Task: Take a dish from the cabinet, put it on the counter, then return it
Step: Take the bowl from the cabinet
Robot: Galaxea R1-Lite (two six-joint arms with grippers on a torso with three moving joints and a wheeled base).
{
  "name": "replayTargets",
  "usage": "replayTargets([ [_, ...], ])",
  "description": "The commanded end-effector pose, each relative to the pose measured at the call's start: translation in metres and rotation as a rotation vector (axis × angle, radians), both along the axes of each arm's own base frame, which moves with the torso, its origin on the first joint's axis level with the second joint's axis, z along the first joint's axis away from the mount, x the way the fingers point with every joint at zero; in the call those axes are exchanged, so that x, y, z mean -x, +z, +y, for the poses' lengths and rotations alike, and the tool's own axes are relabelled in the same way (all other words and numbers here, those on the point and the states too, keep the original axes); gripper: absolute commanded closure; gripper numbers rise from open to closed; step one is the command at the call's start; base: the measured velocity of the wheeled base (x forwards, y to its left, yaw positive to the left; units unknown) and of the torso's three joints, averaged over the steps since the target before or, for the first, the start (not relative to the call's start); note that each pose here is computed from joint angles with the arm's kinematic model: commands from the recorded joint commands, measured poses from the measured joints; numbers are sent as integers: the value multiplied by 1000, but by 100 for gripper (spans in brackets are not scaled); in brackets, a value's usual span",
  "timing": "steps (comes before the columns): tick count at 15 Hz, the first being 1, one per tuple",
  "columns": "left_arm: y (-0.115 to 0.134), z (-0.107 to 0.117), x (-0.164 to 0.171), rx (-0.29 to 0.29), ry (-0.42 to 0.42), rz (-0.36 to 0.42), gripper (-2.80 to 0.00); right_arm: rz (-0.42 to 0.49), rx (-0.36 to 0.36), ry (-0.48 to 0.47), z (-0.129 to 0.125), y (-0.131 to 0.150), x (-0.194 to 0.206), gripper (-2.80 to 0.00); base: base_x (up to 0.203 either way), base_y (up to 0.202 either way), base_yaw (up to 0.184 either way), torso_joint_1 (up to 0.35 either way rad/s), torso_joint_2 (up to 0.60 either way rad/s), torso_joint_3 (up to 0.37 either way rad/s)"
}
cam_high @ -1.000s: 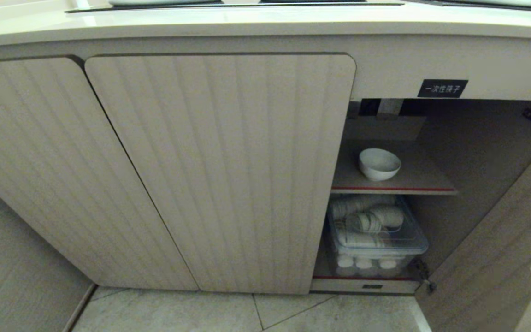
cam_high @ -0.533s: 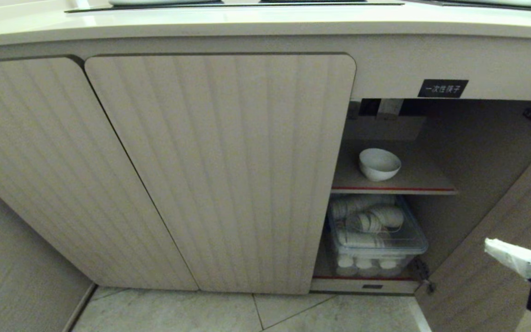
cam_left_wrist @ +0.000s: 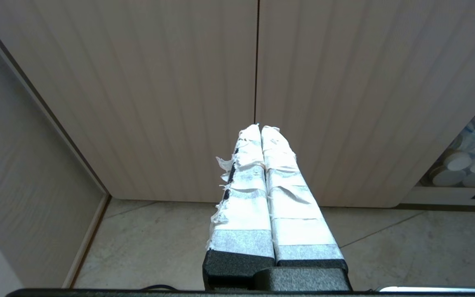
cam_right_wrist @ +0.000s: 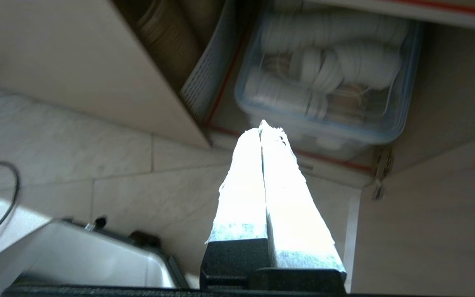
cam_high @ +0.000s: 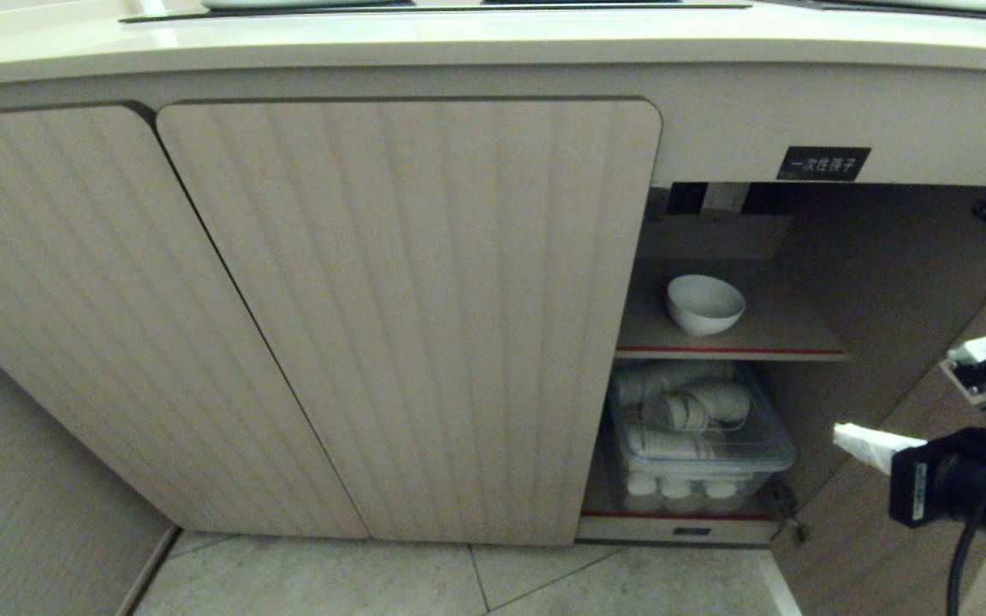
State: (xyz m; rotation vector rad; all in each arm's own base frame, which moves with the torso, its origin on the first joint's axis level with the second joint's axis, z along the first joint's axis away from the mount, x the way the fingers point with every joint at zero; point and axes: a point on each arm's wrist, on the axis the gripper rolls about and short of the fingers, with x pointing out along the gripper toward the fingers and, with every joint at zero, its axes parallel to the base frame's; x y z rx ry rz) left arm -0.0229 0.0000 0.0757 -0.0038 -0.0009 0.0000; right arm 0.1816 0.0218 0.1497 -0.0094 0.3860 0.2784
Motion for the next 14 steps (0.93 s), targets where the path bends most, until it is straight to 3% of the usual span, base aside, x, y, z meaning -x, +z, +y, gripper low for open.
replayTargets([
  [1, 0, 0, 0, 1, 0, -1, 0, 55, 7, -9, 2, -11, -24, 0, 0, 0, 0, 0, 0, 0],
  [6, 0, 0, 0, 1, 0, -1, 0, -8, -43, -69, 7, -4, -83, 0, 0, 0, 0, 0, 0, 0],
  [10, 0, 0, 0, 1, 0, 1, 0, -13, -88, -96, 9, -8, -107, 0, 0, 0, 0, 0, 0, 0],
  [14, 0, 0, 0, 1, 0, 0, 0, -26, -62, -204, 13, -15, -126, 0, 0, 0, 0, 0, 0, 0],
])
